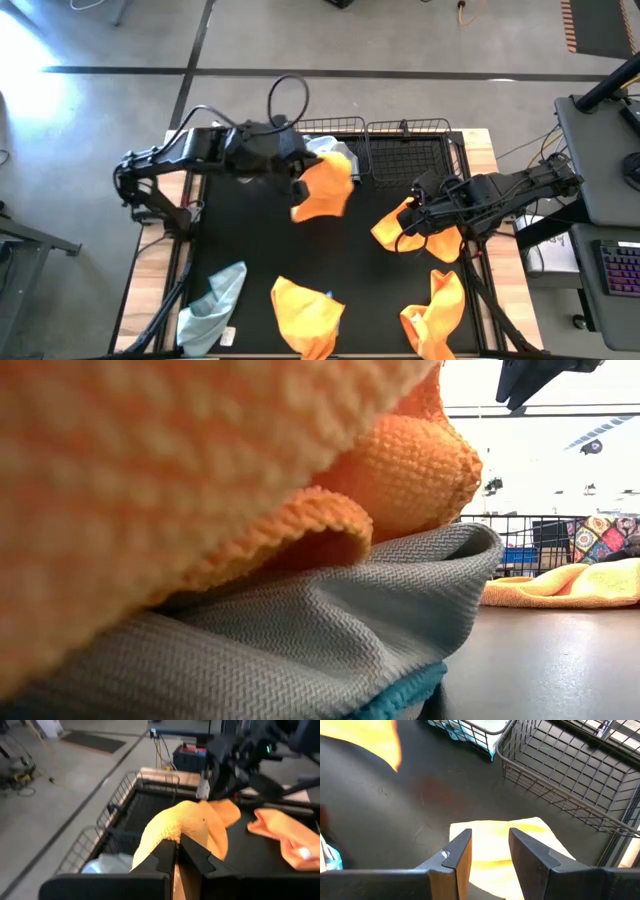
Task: Sort microfiber towel by color & place in baskets
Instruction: Put the top left orange microfiber towel into the right black wire basket
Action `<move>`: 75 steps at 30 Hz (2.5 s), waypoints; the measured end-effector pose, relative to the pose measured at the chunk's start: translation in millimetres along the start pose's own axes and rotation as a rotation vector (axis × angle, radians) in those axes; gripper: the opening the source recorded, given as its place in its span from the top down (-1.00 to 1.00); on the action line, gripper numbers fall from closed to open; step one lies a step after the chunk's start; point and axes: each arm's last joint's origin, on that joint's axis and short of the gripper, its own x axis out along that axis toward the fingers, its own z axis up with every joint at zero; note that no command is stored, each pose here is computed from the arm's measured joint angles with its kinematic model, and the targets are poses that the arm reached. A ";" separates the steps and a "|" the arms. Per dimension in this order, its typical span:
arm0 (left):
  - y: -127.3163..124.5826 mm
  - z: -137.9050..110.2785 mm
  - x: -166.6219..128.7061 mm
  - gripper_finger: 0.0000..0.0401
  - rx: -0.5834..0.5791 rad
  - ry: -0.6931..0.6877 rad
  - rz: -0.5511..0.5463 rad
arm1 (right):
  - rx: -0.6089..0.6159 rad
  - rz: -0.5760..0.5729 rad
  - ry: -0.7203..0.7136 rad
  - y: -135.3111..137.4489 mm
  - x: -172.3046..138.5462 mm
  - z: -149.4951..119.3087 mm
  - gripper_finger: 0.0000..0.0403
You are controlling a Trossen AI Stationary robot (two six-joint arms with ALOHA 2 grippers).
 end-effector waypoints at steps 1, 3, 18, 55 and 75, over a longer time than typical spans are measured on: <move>0.0 5.3 2.8 1.00 0.010 -0.010 -0.006 | 0.000 0.001 0.000 0.1 0.0 0.0 0.39; 0.4 15.4 9.1 1.00 0.037 -0.030 -0.001 | 0.002 0.003 -0.001 0.3 0.0 0.1 0.39; 39.9 29.1 72.8 1.00 0.013 -0.113 -0.027 | -0.037 0.029 -0.010 3.1 -0.1 1.2 0.39; 113.9 -0.7 250.6 1.00 -0.131 -0.415 -0.122 | -0.090 0.042 -0.015 4.5 -0.1 1.6 0.39; 136.3 4.5 255.9 1.00 -0.211 -0.591 -0.035 | -0.090 0.044 -0.014 4.6 -0.1 1.6 0.39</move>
